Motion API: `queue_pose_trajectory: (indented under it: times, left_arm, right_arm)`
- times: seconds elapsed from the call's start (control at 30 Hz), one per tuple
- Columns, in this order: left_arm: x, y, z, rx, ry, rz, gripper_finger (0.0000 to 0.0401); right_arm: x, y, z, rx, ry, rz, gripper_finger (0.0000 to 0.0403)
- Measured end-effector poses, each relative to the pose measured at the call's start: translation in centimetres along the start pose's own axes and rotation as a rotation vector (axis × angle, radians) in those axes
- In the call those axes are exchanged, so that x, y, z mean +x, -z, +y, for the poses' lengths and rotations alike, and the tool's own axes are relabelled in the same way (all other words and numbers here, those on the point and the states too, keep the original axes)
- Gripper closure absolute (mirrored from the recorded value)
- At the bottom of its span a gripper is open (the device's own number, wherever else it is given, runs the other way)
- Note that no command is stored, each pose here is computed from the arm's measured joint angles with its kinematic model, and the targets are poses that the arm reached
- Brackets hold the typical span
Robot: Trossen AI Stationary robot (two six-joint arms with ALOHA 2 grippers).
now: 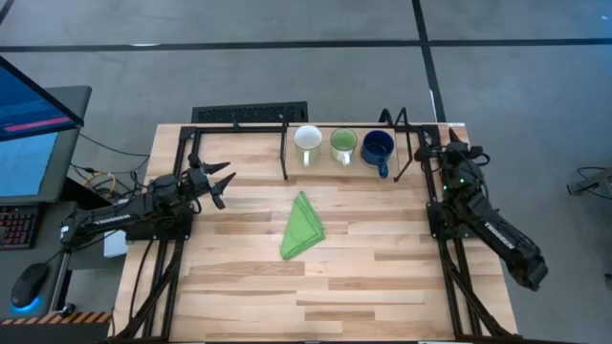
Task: Stack small to large cups/mugs on shelf
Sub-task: Return to Home Position
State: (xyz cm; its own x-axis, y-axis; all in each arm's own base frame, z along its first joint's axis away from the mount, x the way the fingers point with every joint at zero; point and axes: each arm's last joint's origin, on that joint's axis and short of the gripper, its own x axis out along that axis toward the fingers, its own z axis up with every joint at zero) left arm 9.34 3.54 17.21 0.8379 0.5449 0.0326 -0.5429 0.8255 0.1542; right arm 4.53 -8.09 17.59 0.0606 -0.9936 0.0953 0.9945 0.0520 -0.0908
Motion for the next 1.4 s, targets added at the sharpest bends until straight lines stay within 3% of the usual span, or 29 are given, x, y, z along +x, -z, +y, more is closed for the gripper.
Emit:
queue_pose_trajectory:
  times: [0.2,0.47,1.4]
  left_arm:
    - [0.0,-0.04,0.05,0.028,-0.014,-0.002,0.0235]
    - [-0.03,-0.01,0.4,0.036,-0.134,0.018,0.0235]
    - [-0.02,0.21,0.33,0.067,-0.12,0.045,0.0235]
  right_arm:
    - [0.14,0.3,-0.36,-0.011,0.062,0.03,0.0158]
    - [0.28,0.49,-0.59,-0.02,0.089,0.046,0.0158]
    - [0.28,0.51,-0.57,-0.02,0.087,0.046,0.0158]
